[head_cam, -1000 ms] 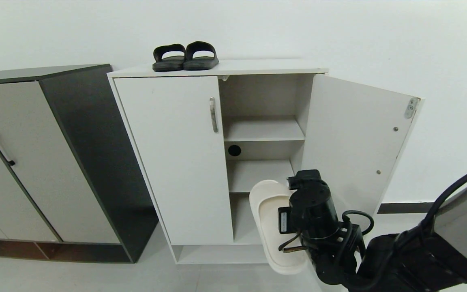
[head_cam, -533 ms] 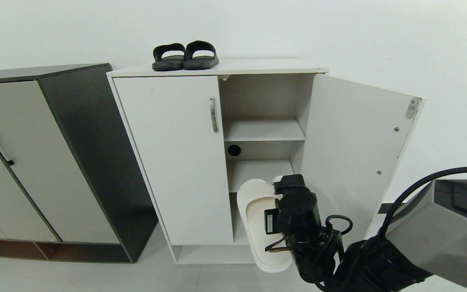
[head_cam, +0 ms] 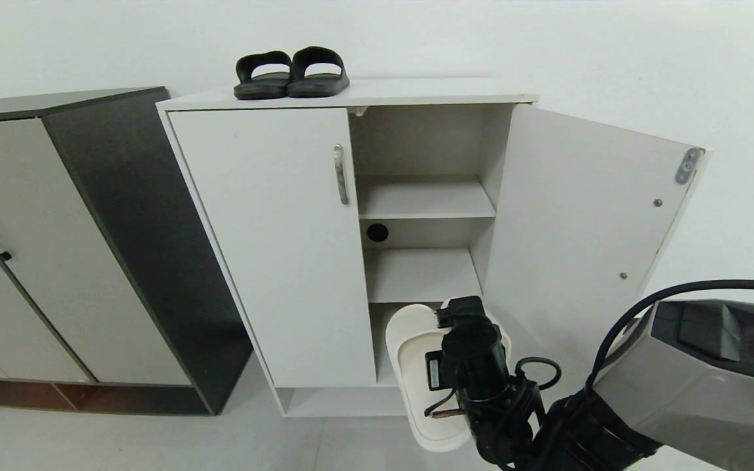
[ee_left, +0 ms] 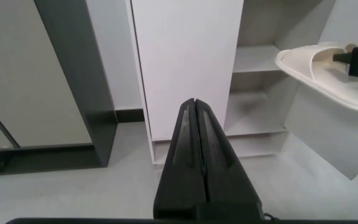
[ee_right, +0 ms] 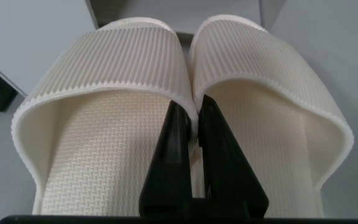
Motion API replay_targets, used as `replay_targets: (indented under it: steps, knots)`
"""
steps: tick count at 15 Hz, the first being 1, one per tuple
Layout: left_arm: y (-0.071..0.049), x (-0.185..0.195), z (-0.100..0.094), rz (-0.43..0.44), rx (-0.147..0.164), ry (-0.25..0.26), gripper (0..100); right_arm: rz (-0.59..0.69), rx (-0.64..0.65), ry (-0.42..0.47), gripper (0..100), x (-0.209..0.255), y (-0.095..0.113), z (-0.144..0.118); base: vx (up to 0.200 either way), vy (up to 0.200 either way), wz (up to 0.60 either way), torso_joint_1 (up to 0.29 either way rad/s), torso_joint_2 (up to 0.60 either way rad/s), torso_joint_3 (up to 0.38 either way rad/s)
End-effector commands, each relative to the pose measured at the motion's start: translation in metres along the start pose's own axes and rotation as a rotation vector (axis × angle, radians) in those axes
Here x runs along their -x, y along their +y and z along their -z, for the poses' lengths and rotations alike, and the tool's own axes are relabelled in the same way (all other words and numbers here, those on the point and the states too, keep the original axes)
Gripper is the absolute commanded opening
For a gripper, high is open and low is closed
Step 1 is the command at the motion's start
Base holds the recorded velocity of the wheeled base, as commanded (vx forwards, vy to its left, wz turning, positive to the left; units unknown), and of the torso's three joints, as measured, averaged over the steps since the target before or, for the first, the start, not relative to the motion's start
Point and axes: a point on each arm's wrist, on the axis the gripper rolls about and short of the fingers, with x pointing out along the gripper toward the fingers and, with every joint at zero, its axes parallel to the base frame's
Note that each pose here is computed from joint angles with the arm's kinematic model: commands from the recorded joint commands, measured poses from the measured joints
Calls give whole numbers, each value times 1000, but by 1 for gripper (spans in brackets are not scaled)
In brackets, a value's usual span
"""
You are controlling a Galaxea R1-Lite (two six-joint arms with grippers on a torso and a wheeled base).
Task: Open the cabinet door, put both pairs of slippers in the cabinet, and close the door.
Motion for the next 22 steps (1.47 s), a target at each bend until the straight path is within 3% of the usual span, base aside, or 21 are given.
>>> replay_targets:
  steps: [1,9,13,15,22]
  knots:
    - [0,0,0,0,0,2,0,-4,7,7,0,0,2,4,0,0,0,2,-2,-173]
    - [0,0,0,0,0,2,0,-26,40,12,0,7,10,17,0,0,0,4,4,-198]
    - [0,0,0,-2,0,2,0,-53,79,-183,0,9,10,23,0,0,0,-1,4,-139]
    - [0,0,0,0,0,2,0,-11,100,-239,0,3,6,21,0,0,0,0,0,0]
    - [0,0,0,-2,1,2,0,73,95,-229,0,-17,-15,19,0,0,0,0,0,0]
